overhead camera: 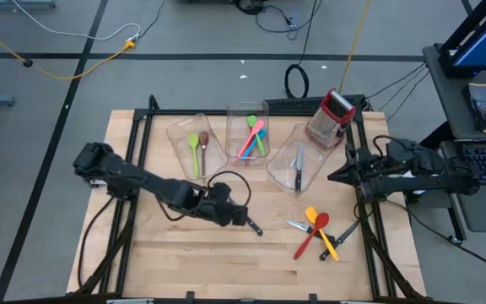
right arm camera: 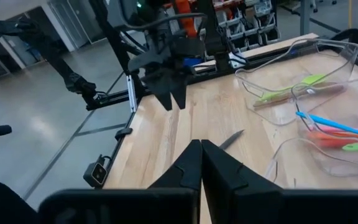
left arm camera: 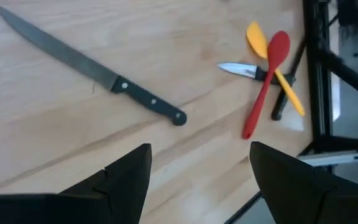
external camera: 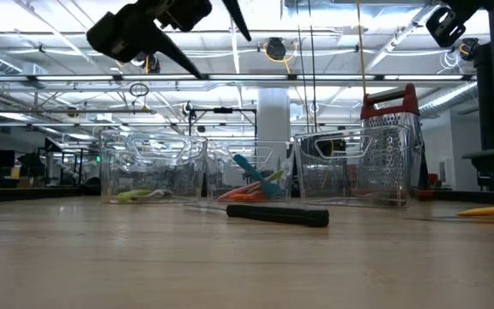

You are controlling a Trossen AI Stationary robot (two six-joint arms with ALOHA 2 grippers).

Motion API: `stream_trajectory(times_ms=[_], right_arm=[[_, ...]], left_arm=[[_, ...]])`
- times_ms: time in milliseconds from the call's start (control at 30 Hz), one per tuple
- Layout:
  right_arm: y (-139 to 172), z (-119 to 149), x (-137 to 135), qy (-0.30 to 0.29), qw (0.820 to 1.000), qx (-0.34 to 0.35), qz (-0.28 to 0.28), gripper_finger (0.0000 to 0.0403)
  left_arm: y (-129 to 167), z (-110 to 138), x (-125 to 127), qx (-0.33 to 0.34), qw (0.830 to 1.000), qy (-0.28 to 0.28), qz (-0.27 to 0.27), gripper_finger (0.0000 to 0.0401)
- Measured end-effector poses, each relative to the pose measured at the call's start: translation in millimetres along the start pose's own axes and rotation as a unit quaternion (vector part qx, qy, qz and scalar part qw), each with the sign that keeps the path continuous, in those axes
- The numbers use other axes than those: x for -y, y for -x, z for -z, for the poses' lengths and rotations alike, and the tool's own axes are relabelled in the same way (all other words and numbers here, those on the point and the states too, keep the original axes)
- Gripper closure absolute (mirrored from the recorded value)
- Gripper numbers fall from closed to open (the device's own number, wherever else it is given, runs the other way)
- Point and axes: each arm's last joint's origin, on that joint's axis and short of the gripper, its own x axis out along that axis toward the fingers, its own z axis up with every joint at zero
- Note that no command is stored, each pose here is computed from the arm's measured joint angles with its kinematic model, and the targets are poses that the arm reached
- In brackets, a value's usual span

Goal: Pick & Place Kitchen Items
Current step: Put the left black kitchen knife in the right bin

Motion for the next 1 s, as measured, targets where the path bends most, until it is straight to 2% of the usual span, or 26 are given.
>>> stream_trajectory(times_ms=[200,333,500,800,1000], right_arm=[[0.2,0.5,0.1,-0.006,1.000,-0.002,0.001,0.0403],[1.1,1.5,0.3,0.013,1.000,-0.006,0.002,0.0403],[5.5,2.3,-0.5,0.040,0.999,0.001,0.000,0.0403],[23.6,10.0,-2.2,0.047,0.999,0.013,-0.004,0.0403],[29.8,11.2,-4.3,0.064,0.997,0.023,-0.026,0.0403]], left_arm=[[-4.6,-16.9,0.1,0.011,0.999,0.047,-0.005,0.0123],[-5.7,-20.1,2.8,0.016,0.997,0.069,0.008,0.0123],[-21.8,-8.3,4.2,0.009,0.991,0.129,0.017,0.0123],[-70.5,16.1,-1.4,-0.006,0.967,0.255,0.017,0.0123],[-100.4,16.9,-14.1,0.012,0.949,0.314,-0.013,0.0123]])
